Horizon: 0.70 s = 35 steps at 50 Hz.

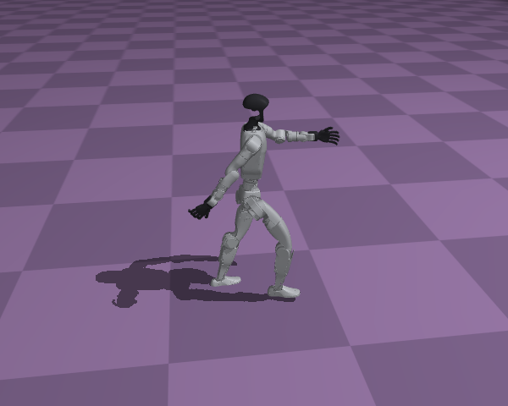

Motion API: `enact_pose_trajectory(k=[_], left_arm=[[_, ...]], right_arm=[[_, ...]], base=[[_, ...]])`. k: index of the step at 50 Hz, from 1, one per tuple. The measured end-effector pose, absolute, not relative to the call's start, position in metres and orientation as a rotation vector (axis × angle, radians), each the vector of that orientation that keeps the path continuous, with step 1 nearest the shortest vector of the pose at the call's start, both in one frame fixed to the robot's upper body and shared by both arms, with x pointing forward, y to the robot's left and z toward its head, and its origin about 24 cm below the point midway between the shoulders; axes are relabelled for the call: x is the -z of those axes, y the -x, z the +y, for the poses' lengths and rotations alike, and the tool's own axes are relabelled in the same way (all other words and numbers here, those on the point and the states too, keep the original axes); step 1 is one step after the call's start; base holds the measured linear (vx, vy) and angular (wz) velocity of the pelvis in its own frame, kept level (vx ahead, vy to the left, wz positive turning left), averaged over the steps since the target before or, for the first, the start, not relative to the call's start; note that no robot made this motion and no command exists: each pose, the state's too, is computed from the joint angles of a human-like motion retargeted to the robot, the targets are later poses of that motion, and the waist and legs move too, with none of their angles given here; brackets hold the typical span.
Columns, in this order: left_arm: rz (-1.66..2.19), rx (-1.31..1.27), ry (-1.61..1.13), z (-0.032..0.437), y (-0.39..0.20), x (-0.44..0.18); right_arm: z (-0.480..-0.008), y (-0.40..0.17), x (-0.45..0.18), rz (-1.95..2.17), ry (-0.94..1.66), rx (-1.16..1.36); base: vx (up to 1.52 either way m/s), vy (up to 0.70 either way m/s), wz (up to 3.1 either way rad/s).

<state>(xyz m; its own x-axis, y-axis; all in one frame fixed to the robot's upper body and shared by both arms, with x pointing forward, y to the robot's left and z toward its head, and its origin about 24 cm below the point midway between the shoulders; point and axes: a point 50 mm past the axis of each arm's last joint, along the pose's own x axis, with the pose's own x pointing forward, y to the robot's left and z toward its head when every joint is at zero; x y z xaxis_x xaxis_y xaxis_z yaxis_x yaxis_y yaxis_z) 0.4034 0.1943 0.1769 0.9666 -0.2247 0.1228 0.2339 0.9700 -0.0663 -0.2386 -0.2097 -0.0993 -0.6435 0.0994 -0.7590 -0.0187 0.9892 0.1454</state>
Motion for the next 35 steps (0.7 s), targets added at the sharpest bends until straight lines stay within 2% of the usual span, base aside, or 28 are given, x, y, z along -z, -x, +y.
enact_pose_trajectory(k=[2, 5, 7, 10, 12, 14, 17, 20, 22, 25, 28, 31, 35], left_arm=[[-0.064, 0.219, 0.156, 0.19, -0.396, -0.15], [0.059, 0.169, 0.156, 0.193, -0.376, -0.098], [0.255, 0.155, 0.102, 0.203, -0.345, -0.037], [0.683, 0.097, 0.053, 0.225, -0.256, 0.068], [1.043, 0.044, 0.044, 0.233, -0.159, 0.132], [1.362, -0.072, 0.05, 0.237, -0.062, 0.164], [1.755, -0.229, 0.059, 0.231, 0.065, 0.167], [1.965, -0.331, 0.119, 0.22, 0.151, 0.146], [2.016, -0.35, 0.188, 0.214, 0.186, 0.131], [2.049, -0.286, 0.303, 0.206, 0.218, 0.114], [2.067, -0.181, 0.369, 0.201, 0.226, 0.108], [2.036, -0.167, 0.395, 0.2, 0.207, 0.119], [1.842, -0.372, 0.425, 0.204, 0.137, 0.153]], right_arm=[[-0.216, 0.213, 0.115, 2.215, 0.039, -0.134], [-0.225, 0.139, 0.149, 2.065, 0.239, -0.036], [-0.23, 0.073, 0.165, 1.906, 0.322, 0.079], [-0.238, -0.041, 0.169, 1.614, 0.337, 0.245], [-0.241, -0.116, 0.155, 1.38, 0.285, 0.292], [-0.242, -0.2, 0.122, 1.117, 0.27, 0.294], [-0.231, -0.306, 0.046, 0.765, 0.298, 0.201], [-0.213, -0.375, -0.043, 0.484, 0.398, 0.122], [-0.206, -0.401, -0.097, 0.33, 0.466, 0.125], [-0.201, -0.42, -0.16, 0.157, 0.5, 0.178], [-0.2, -0.425, -0.19, 0.075, 0.438, 0.23], [-0.198, -0.425, -0.189, 0.077, 0.365, 0.22], [-0.194, -0.417, -0.15, 0.153, 0.348, 0.129]], base=[[0.78, -0.25, 1.14], [0.75, -0.39, -0.21], [0.56, -0.78, -2.57], [0.63, -0.31, -2.13], [0.62, 0.28, -0.34], [0.6, 0.09, -0.83], [0.6, -0.06, -1.51], [0.56, -0.01, -1.19], [0.56, 0.03, -0.7], [0.57, 0.07, -0.25], [0.6, 0.1, 0.14], [0.63, 0.12, 0.05], [0.72, 0.17, -0.96]])
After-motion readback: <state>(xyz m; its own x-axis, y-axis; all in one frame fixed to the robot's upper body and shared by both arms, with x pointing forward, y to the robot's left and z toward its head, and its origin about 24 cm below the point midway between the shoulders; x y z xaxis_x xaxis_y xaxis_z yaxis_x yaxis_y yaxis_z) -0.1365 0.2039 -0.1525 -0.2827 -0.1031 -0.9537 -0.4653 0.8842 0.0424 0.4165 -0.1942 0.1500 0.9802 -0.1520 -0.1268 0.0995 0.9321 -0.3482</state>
